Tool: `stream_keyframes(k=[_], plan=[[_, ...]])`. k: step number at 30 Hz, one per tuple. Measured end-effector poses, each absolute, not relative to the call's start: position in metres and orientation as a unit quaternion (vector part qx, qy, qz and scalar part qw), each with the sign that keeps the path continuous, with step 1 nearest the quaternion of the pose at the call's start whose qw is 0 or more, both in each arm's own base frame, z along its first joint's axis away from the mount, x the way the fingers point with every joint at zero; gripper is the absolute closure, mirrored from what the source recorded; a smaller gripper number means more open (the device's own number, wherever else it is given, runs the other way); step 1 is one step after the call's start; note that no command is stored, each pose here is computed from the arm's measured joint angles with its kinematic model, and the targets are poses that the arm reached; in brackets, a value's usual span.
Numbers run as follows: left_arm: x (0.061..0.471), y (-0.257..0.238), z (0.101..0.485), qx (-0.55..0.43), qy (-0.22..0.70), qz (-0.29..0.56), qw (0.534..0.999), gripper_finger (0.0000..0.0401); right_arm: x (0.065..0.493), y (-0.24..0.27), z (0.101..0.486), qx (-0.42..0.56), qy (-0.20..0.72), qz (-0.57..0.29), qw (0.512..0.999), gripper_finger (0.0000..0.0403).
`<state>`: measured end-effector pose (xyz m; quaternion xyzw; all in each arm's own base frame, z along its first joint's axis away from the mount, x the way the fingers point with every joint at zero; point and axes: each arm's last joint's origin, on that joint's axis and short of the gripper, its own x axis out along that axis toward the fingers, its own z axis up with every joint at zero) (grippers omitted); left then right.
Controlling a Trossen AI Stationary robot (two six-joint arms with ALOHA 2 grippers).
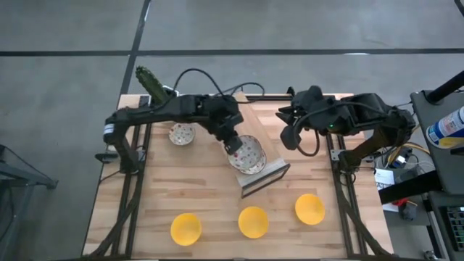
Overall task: Pick & Place Mini bowls
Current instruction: Stack the bottom white patterned bowl on the other white patterned bowl on the shelf
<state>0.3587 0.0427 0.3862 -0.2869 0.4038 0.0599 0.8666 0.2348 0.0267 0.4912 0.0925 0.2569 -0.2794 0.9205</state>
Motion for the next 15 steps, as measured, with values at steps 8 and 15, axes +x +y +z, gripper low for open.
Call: stream_keyframes(k=[8, 15], plan=[[0.376, 0.045, 0.366, -0.274, 0.433, 0.069, 0.856, 0.0393, 0.234, 0.027, 0.489, 0.095, 0.266, -0.281, 0.917, 0.0335], [0.377, 0.045, 0.365, -0.262, 0.434, 0.072, 0.859, 0.0395, 0.234, 0.027, 0.489, 0.095, 0.266, -0.281, 0.917, 0.0335]])
